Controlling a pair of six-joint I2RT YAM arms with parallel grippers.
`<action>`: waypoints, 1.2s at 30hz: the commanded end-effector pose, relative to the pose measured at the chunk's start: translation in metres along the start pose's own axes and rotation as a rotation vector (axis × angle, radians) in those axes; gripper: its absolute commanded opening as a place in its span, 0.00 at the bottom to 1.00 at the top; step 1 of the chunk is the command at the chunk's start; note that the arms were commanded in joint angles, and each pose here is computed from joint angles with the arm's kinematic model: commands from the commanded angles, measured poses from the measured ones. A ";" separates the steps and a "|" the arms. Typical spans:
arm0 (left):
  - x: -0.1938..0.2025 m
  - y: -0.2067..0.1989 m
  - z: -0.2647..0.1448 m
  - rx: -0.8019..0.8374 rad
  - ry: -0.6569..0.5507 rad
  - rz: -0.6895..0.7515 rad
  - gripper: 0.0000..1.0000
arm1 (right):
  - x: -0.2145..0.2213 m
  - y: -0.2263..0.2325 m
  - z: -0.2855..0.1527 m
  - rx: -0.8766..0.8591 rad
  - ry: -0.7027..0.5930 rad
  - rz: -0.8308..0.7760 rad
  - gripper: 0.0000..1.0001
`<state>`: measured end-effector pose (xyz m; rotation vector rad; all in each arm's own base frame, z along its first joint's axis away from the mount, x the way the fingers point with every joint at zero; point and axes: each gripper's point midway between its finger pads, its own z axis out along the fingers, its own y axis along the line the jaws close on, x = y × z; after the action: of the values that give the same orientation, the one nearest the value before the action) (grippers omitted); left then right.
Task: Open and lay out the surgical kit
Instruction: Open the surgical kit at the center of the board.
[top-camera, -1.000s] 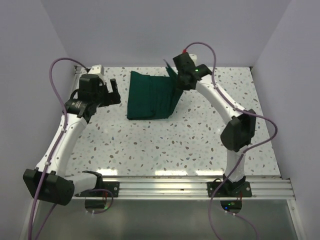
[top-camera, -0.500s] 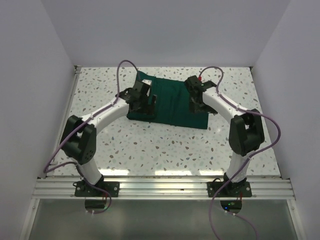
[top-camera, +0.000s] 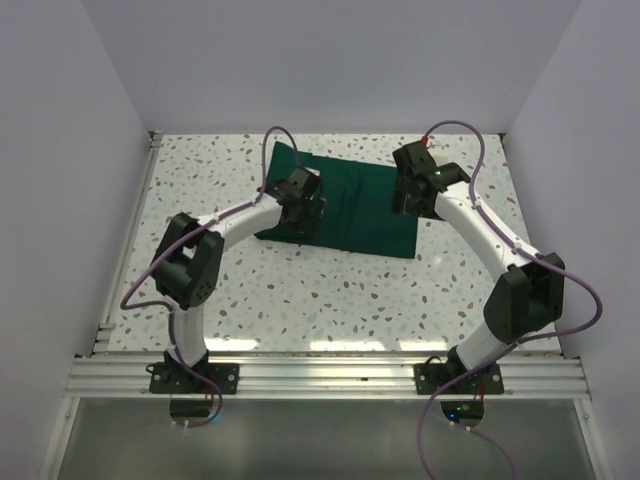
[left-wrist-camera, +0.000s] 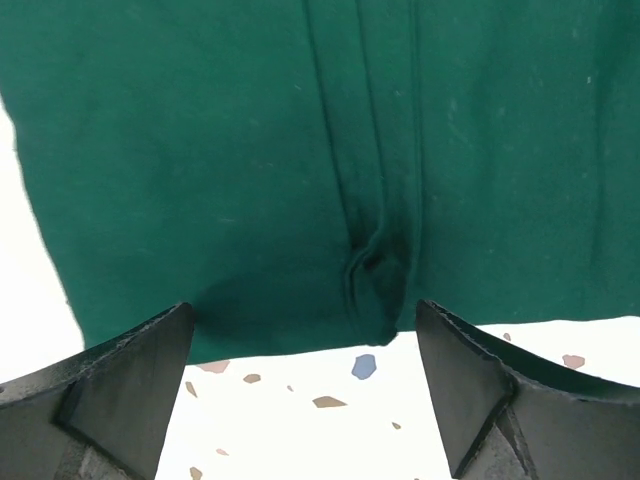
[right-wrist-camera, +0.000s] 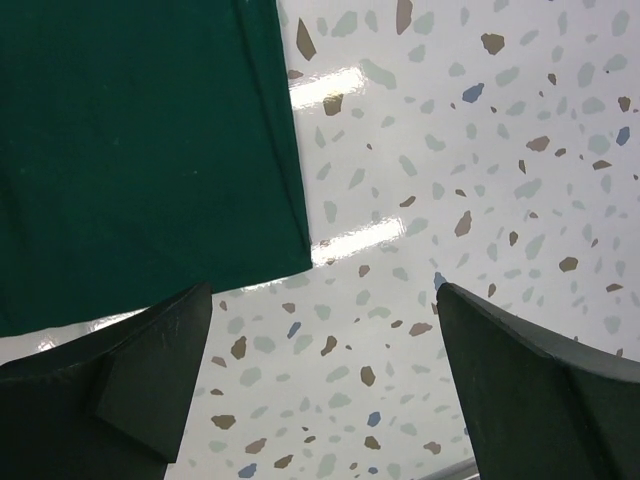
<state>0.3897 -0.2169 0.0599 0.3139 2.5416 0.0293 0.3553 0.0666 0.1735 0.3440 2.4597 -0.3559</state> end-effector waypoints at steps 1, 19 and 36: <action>-0.013 -0.019 -0.001 0.034 -0.042 0.043 0.95 | -0.009 -0.001 -0.011 -0.031 -0.048 0.024 0.98; -0.013 -0.024 0.027 -0.043 -0.021 0.145 0.91 | -0.003 -0.001 -0.010 -0.028 -0.023 0.027 0.98; -0.017 -0.003 0.028 -0.092 -0.010 0.126 0.41 | 0.004 -0.004 -0.007 -0.011 0.005 0.005 0.98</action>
<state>0.4095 -0.2347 0.0422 0.4658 2.5073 0.1745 0.3493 0.0658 0.1722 0.3368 2.4717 -0.3507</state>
